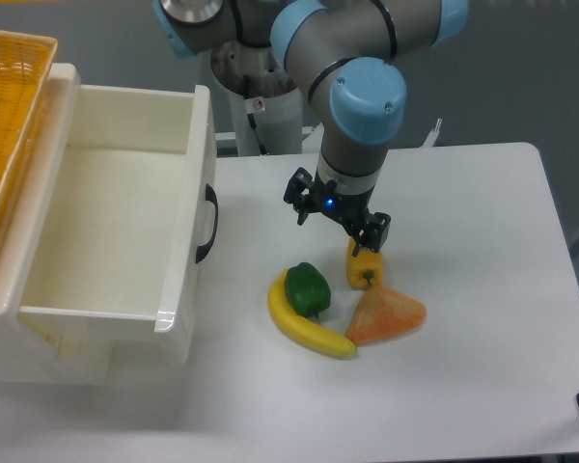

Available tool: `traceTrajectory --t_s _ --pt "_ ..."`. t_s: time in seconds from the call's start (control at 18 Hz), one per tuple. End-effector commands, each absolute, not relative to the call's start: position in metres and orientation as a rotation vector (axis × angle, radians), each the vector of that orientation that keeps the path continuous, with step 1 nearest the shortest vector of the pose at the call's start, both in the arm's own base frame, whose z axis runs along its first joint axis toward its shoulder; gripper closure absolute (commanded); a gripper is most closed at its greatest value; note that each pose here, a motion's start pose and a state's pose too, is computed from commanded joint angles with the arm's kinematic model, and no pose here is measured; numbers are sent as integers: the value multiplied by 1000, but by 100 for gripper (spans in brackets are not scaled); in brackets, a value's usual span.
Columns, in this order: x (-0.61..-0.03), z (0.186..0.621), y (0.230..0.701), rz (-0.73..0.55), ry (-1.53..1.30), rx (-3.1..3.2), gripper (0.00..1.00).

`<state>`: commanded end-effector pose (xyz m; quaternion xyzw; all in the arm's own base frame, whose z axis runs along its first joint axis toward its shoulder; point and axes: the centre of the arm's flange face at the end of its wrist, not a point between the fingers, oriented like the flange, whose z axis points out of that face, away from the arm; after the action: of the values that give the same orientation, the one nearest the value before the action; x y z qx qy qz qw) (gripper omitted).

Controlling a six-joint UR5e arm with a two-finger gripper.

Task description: Pick up the green chilies

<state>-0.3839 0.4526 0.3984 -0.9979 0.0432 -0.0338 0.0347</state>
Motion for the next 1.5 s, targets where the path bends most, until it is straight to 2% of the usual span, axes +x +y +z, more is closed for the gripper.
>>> traceTrajectory --t_s 0.28,0.72,1.22,1.5 --pt "-382 395 454 -122 113 -3065 0" --pt "-370 365 449 -181 -53 -3093 0" --pt "-356 336 457 -240 -426 -3105 0" --pt "-371 318 473 -232 -768 -3035 0"
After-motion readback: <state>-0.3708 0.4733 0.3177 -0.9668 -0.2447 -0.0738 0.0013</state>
